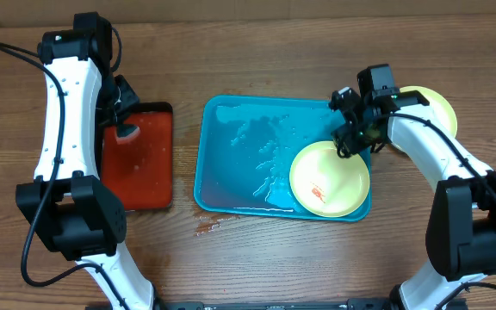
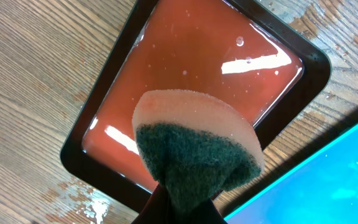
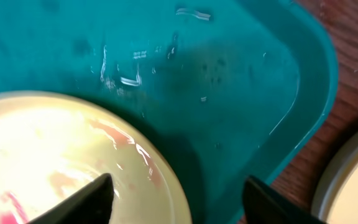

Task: Clean dirty plates on tray and stack at the side

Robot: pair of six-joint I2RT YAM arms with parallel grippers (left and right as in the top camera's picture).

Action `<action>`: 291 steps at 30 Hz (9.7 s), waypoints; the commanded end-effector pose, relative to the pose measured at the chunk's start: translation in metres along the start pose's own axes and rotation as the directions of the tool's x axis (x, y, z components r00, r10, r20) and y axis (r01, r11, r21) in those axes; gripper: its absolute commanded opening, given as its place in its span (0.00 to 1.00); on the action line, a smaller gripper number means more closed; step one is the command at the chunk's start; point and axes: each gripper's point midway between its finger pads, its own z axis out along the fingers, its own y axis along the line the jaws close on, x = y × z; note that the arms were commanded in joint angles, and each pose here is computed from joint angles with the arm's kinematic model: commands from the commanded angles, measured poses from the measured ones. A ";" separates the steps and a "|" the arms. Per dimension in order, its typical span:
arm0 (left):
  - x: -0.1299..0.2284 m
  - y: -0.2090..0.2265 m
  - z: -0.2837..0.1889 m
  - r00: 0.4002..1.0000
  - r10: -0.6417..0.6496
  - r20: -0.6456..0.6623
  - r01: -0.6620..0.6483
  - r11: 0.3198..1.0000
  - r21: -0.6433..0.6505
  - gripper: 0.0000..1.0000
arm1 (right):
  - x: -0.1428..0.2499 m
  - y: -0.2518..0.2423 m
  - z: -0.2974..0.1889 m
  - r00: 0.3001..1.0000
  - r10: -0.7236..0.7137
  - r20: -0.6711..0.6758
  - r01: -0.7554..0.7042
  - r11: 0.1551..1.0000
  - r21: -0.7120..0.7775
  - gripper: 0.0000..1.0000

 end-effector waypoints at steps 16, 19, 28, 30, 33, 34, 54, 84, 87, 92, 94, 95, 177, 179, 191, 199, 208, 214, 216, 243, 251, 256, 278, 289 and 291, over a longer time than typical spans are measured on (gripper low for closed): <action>0.001 -0.002 0.003 1.000 0.018 -0.009 -0.018 1.000 0.005 0.04 | 0.016 0.003 0.022 0.999 -0.042 -0.025 0.042 0.999 -0.014 0.61; 0.001 -0.002 0.003 1.000 0.017 -0.009 -0.017 1.000 0.005 0.04 | 0.016 0.006 0.024 0.999 -0.040 -0.023 0.040 0.999 -0.027 0.55; 0.001 -0.002 0.003 1.000 0.018 -0.009 -0.018 1.000 0.005 0.04 | 0.016 0.006 0.024 0.999 -0.037 -0.024 0.037 0.999 -0.030 0.41; 0.001 -0.002 0.003 1.000 0.018 -0.009 -0.018 1.000 0.005 0.04 | 0.016 0.006 0.024 0.999 -0.037 -0.024 0.037 0.999 -0.030 0.45; 0.001 -0.002 0.003 1.000 0.018 -0.009 -0.018 1.000 0.005 0.04 | 0.017 0.006 0.026 0.999 -0.037 -0.030 0.036 0.999 -0.032 0.50; 0.001 -0.002 0.003 1.000 0.018 -0.009 -0.018 1.000 0.005 0.04 | 0.017 0.006 0.027 0.999 -0.037 -0.030 0.036 0.999 -0.032 0.50; 0.007 -0.014 0.003 0.999 0.027 -0.034 -0.025 0.998 0.058 0.04 | -0.024 0.006 0.022 0.972 0.231 0.042 -0.225 0.969 -0.102 0.04; 0.087 -0.156 -0.011 0.934 0.354 0.050 -0.356 0.909 0.218 0.04 | -0.071 0.072 0.047 0.826 0.563 0.031 -0.551 0.817 -0.171 0.04; 0.089 -0.158 -0.011 0.943 0.330 0.042 -0.331 0.918 0.219 0.04 | -0.073 0.065 0.048 0.776 0.629 0.046 -0.618 0.773 -0.145 0.04; 0.098 -0.168 -0.006 0.956 0.292 0.029 -0.290 0.926 0.242 0.04 | -0.075 0.079 0.047 0.731 0.683 0.008 -0.669 0.718 -0.189 0.04; 0.104 -0.179 -0.002 0.952 0.306 0.034 -0.303 0.914 0.268 0.04 | -0.077 0.086 0.047 0.740 0.673 0.004 -0.659 0.726 -0.199 0.04; 0.108 -0.186 0.002 0.949 0.314 0.038 -0.312 0.906 0.288 0.04 | -0.079 0.088 0.047 0.744 0.668 0.009 -0.653 0.730 -0.202 0.04; 0.133 -0.253 0.080 0.924 0.383 0.012 -0.353 0.838 0.417 0.04 | -0.086 0.096 0.050 0.775 0.631 0.032 -0.611 0.761 -0.217 0.04; 0.140 -0.256 0.085 0.922 0.387 0.010 -0.356 0.838 0.415 0.04 | -0.085 0.096 0.050 0.775 0.631 0.031 -0.611 0.761 -0.217 0.04; 0.143 -0.252 0.118 0.914 0.392 0.110 -0.406 0.858 0.315 0.04 | -0.085 0.096 0.050 0.775 0.631 0.031 -0.611 0.761 -0.217 0.04; 0.121 -0.215 0.125 0.907 0.393 0.152 -0.410 0.905 0.109 0.04 | -0.084 0.096 0.050 0.775 0.631 0.025 -0.612 0.761 -0.215 0.04; 0.090 -0.187 0.093 0.903 0.391 0.179 -0.389 0.920 -0.052 0.04 | -0.085 0.097 0.050 0.773 0.634 0.026 -0.614 0.758 -0.219 0.04; 0.081 -0.190 0.049 0.903 0.388 0.186 -0.388 0.921 -0.039 0.04 | -0.085 0.097 0.050 0.773 0.634 0.026 -0.614 0.758 -0.219 0.04; 0.080 -0.186 0.039 0.905 0.388 0.176 -0.386 0.921 -0.045 0.04 | -0.085 0.097 0.050 0.773 0.634 0.026 -0.614 0.758 -0.219 0.04; 0.012 -0.005 0.117 0.981 0.038 -0.188 -0.050 0.997 -0.061 0.04 | -0.085 0.097 0.050 0.773 0.633 0.029 -0.613 0.759 -0.220 0.04; 0.001 -0.010 0.122 0.990 0.031 -0.141 -0.037 0.998 -0.041 0.18 | -0.085 0.097 0.050 0.774 0.633 0.026 -0.614 0.759 -0.219 0.04; 0.000 -0.010 0.122 0.990 0.031 -0.138 -0.036 0.999 -0.040 0.20 | -0.084 0.097 0.050 0.774 0.633 0.025 -0.614 0.759 -0.218 0.04; -0.038 -0.003 0.058 0.997 0.003 -0.078 0.002 0.997 0.071 0.71 | -0.099 0.107 0.023 0.856 0.509 0.093 -0.486 0.853 -0.190 0.04; -0.044 -0.001 0.060 0.998 -0.008 -0.065 0.013 0.997 0.077 1.00 | -0.119 0.076 -0.087 0.918 0.196 0.344 -0.351 0.806 0.477 0.04; -0.044 -0.001 0.060 0.998 -0.008 -0.065 0.013 0.997 0.077 1.00 | -0.125 0.074 -0.113 0.911 0.131 0.391 -0.355 0.733 0.580 0.04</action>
